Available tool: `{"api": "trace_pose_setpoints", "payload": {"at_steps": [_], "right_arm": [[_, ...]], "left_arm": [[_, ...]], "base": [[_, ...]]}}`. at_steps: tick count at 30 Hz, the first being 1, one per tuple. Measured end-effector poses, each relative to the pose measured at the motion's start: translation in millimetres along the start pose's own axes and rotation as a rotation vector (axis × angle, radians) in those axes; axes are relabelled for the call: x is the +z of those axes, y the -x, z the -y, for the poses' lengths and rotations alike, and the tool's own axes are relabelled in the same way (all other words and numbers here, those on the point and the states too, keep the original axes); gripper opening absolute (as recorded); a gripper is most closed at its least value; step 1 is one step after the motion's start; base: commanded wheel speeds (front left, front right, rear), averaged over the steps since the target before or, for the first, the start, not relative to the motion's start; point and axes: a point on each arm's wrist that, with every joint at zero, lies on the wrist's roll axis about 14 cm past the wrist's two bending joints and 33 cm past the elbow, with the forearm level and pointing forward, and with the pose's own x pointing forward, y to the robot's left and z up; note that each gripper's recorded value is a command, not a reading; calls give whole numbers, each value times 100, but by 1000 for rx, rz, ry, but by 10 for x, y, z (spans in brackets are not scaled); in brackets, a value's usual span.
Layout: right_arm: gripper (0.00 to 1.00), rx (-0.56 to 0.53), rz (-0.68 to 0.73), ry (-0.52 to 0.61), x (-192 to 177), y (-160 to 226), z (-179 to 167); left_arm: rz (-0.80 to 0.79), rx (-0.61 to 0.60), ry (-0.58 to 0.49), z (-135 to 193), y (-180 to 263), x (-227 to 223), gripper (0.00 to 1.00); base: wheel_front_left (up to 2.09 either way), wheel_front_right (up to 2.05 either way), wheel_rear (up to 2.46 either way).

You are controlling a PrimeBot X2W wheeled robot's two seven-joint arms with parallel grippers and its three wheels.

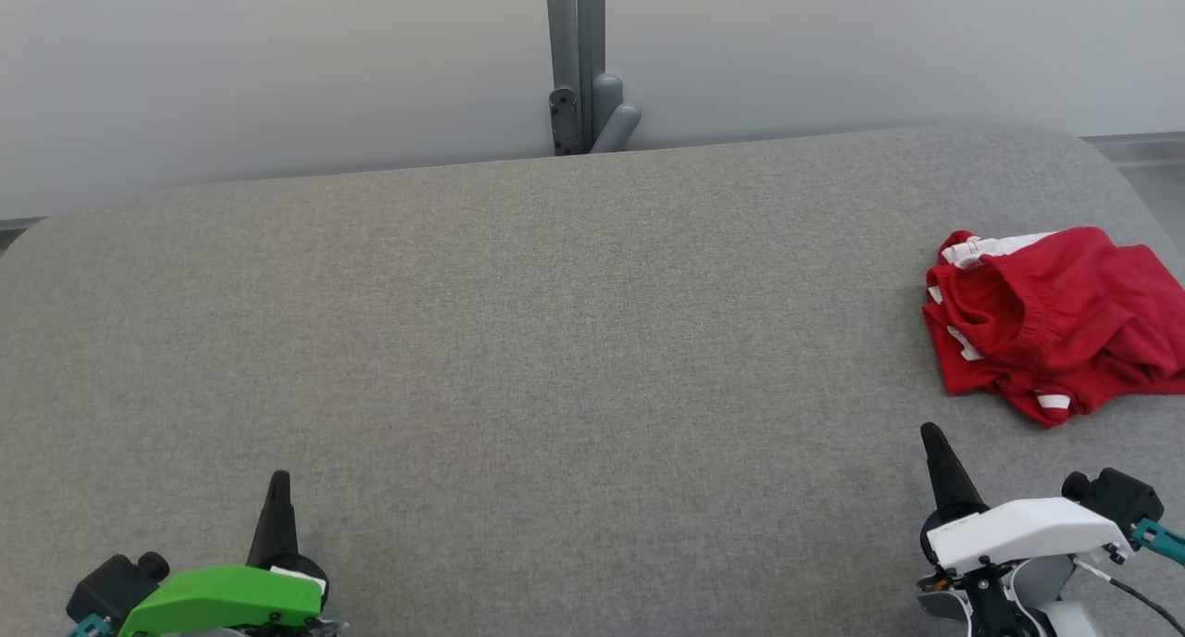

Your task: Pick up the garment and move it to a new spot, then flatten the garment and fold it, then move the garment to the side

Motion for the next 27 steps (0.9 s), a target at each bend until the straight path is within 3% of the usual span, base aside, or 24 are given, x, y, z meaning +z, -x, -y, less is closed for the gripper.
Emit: {"api": "trace_pose_setpoints", "payload": {"at_steps": [27], "right_arm": [[0, 34, 20, -286, 157, -63, -101]], "left_arm": [[18, -60, 268, 152, -42, 170, 0]], "base": [[0, 0, 0]]}}
